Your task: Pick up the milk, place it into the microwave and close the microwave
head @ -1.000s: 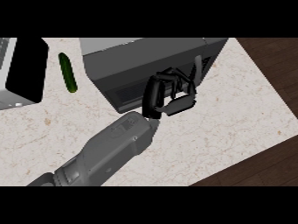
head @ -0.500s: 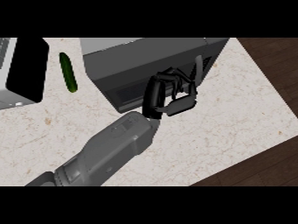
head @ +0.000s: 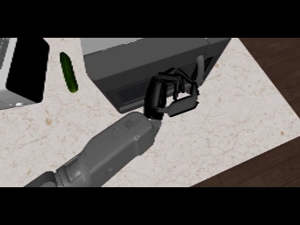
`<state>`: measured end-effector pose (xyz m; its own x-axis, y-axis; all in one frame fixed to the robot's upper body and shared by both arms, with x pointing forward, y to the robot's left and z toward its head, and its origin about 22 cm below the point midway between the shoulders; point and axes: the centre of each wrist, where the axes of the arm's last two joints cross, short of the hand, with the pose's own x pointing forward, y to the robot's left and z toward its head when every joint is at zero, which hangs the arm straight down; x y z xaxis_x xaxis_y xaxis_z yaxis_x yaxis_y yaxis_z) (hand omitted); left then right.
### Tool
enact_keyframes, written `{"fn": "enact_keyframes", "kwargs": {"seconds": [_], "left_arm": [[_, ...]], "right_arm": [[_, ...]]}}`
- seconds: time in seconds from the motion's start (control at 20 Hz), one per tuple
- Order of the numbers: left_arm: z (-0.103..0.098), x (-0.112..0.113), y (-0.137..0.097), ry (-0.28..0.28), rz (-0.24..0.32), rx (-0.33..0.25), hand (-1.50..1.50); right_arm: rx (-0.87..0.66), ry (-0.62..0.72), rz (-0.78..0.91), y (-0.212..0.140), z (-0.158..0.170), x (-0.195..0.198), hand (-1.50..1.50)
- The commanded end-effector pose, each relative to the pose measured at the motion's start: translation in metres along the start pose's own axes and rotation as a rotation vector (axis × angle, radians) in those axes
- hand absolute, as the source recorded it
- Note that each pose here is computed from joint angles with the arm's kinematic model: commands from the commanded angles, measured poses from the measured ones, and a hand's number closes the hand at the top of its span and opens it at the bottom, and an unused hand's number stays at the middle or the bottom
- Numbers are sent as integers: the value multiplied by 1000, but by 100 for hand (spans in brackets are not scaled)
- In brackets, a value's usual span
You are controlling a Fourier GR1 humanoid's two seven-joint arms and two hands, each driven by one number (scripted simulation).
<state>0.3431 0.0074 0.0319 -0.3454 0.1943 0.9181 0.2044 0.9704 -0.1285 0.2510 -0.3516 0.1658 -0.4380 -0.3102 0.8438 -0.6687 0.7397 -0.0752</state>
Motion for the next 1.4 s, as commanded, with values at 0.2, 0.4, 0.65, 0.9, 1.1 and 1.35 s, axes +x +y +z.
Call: {"fn": "enact_keyframes", "kwargs": {"seconds": [0.2, 0.4, 0.65, 0.9, 1.1, 1.35], "left_arm": [[-16, -4, 8, 11, -99, -31, 150], [-17, -10, 15, 63, -155, 17, 150], [-11, -19, 24, 133, -185, 93, 150], [0, -31, 34, 177, -229, 164, 150], [6, -35, 36, 223, -193, 175, 150], [5, -35, 36, 228, -183, 159, -150]], "right_arm": [[56, -14, -25, 1, -5, 4, -150], [76, -29, -56, 2, -7, 4, -150], [97, -31, -65, 1, -3, 9, -150], [95, -36, -52, 2, -3, 17, -150], [78, -19, -41, 0, 2, 22, -150], [62, -9, -47, 4, 8, 26, -150]]}}
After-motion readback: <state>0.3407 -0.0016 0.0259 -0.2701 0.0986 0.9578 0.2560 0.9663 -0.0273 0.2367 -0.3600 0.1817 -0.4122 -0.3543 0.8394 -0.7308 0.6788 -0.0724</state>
